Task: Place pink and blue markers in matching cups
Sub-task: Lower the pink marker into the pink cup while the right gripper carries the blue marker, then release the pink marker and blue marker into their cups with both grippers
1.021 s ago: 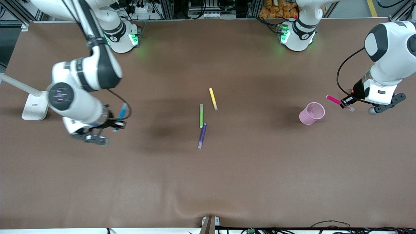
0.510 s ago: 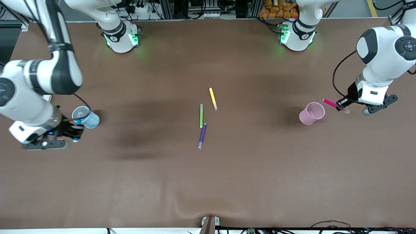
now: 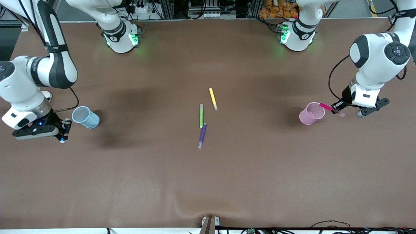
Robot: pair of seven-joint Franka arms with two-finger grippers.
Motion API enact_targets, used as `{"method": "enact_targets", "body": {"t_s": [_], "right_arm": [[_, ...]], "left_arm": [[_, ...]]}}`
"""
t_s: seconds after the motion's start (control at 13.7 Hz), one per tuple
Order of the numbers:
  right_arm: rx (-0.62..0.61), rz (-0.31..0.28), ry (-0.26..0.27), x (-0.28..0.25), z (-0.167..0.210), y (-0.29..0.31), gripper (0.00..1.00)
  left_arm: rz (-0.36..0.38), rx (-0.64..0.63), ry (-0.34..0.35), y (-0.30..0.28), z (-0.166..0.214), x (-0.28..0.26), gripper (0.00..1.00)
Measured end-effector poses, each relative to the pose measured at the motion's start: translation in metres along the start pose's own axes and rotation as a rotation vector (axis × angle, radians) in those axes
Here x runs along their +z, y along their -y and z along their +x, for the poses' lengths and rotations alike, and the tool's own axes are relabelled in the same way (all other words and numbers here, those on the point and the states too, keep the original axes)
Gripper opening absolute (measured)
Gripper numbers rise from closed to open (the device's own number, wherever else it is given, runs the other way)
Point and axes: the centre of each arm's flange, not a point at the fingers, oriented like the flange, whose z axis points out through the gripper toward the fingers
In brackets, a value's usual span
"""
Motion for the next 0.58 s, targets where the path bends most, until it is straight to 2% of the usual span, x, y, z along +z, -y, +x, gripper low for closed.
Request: {"method": "enact_targets", "body": {"t_s": [0.36,0.58], "right_arm": [[-0.006,-0.004,-0.061,0.006,-0.035,0.017,0.18],[-0.006,-0.007,-0.096,0.01,-0.056,0.027,0.18]], "left_arm": [[-0.015,-0.001,-0.01,-0.002,0.002,0.014,0.18],[-0.014,-0.001,0.006,-0.003,0.001,0.027,0.18]]}}
